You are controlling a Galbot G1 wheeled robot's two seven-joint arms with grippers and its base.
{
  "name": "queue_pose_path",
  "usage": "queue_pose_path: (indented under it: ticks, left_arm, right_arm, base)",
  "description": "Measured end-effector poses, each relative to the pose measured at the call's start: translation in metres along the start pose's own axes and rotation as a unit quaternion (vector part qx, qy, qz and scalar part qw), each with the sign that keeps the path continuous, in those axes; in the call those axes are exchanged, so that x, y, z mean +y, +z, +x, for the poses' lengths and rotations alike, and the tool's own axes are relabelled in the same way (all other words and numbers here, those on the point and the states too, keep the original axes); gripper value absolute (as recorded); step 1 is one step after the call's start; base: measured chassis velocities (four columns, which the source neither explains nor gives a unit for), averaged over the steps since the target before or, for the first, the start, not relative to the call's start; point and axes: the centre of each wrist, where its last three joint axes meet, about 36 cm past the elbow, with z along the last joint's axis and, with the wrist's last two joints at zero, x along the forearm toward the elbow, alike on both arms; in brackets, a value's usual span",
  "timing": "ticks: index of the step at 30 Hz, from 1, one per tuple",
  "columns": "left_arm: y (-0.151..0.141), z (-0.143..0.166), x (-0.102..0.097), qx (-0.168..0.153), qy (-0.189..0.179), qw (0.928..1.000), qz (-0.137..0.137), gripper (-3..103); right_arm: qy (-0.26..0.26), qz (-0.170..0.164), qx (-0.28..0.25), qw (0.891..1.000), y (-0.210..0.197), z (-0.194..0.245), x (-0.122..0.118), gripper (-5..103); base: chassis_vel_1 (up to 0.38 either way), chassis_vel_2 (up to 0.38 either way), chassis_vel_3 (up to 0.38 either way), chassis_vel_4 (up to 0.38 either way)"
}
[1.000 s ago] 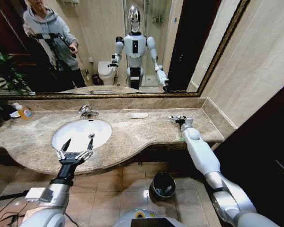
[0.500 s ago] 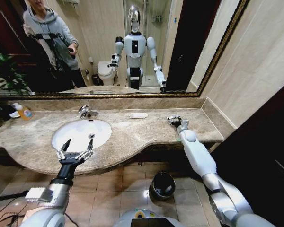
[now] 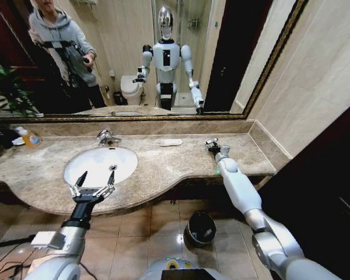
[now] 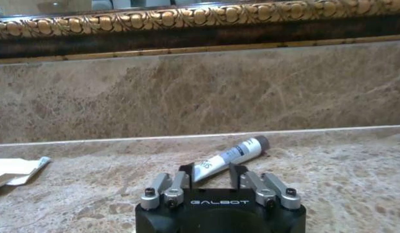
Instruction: Pick up the trash from the sink and place it in the trash bin.
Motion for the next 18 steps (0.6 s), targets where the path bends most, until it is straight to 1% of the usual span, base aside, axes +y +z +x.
queue_pose_path:
  ticks: [4, 5, 7, 8, 9, 10, 16, 18]
  left_arm:
    - [0.000, 0.000, 0.000, 0.000, 0.000, 1.0000, 0.000, 100]
    - [0.000, 0.000, 0.000, 0.000, 0.000, 1.0000, 0.000, 100]
    - [0.000, 0.000, 0.000, 0.000, 0.000, 1.0000, 0.000, 100]
    - [0.000, 0.000, 0.000, 0.000, 0.000, 1.0000, 0.000, 100]
    - [0.000, 0.000, 0.000, 0.000, 0.000, 1.0000, 0.000, 100]
    - [0.000, 0.000, 0.000, 0.000, 0.000, 1.0000, 0.000, 100]
    - [0.000, 0.000, 0.000, 0.000, 0.000, 1.0000, 0.000, 100]
    - [0.000, 0.000, 0.000, 0.000, 0.000, 1.0000, 0.000, 100]
  right_arm:
    - [-0.005, 0.004, 0.000, 1.000, -0.001, -0.004, 0.009, 19]
    - [-0.005, 0.004, 0.000, 1.000, -0.001, -0.004, 0.009, 19]
    - [-0.007, 0.009, 0.000, 1.000, -0.001, -0.004, 0.013, 8]
    - [-0.007, 0.009, 0.000, 1.000, -0.001, -0.004, 0.013, 8]
    - [-0.008, 0.012, 0.000, 1.000, -0.001, -0.005, 0.015, 3]
    - [-0.009, 0.013, -0.001, 1.000, -0.001, -0.005, 0.017, 1]
    - [-0.012, 0.019, -0.005, 1.000, -0.004, -0.005, 0.021, 0]
    - [-0.012, 0.028, -0.018, 0.999, -0.007, -0.004, 0.024, 0]
  base:
    - [0.000, 0.000, 0.000, 0.000]
    - [0.000, 0.000, 0.000, 0.000]
    - [0.000, 0.000, 0.000, 0.000]
    - [0.000, 0.000, 0.000, 0.000]
    - [0.000, 0.000, 0.000, 0.000]
    - [0.000, 0.000, 0.000, 0.000]
    - [0.000, 0.000, 0.000, 0.000]
    - [0.000, 0.000, 0.000, 0.000]
